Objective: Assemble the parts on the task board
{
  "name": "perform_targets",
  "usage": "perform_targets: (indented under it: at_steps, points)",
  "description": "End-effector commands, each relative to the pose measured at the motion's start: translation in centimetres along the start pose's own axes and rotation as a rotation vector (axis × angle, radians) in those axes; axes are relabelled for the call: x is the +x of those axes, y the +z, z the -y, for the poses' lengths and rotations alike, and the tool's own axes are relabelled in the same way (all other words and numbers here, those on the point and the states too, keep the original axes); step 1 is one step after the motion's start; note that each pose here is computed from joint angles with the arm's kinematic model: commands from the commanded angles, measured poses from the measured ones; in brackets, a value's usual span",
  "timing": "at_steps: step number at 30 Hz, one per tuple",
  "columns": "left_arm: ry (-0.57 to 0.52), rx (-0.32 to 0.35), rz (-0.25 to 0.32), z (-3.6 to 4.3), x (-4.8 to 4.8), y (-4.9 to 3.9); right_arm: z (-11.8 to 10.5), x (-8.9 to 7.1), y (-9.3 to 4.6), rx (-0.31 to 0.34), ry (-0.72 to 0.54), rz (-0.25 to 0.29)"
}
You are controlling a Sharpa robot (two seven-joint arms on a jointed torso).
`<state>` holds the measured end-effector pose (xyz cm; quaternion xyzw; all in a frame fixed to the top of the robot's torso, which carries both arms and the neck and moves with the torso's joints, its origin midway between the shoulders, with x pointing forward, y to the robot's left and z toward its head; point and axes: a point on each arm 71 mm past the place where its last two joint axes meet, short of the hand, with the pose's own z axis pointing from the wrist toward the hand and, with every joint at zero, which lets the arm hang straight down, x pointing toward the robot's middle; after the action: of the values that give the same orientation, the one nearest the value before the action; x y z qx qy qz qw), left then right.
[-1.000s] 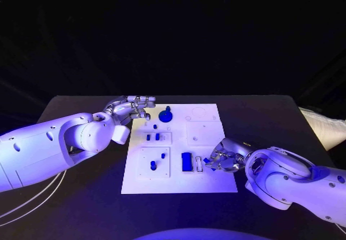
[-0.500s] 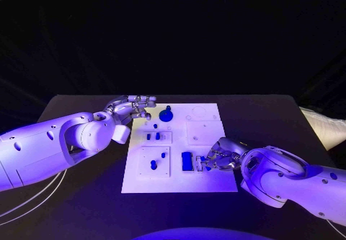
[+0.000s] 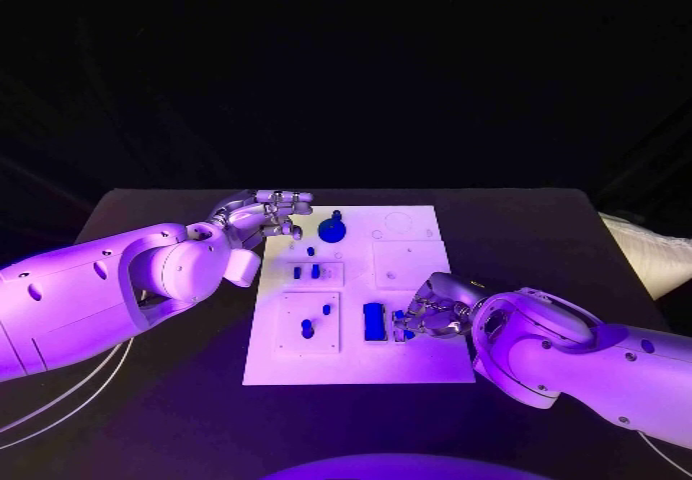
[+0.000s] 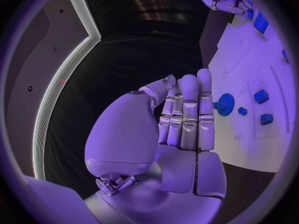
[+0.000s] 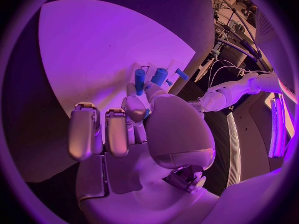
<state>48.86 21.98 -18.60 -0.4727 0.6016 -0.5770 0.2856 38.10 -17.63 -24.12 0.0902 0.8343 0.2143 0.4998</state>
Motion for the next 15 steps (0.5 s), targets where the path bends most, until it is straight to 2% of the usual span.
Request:
perform_targets:
  at_steps: [1, 15]
  points:
    - [0.002, 0.001, -0.018, 0.04, 0.26, 0.00, -0.02, 0.17, 0.11, 0.003, -0.031, -0.017]
    - [0.002, -0.002, -0.021, 0.02, 0.26, -0.02, -0.26, 0.43, 0.23, -0.002, -0.046, -0.041]
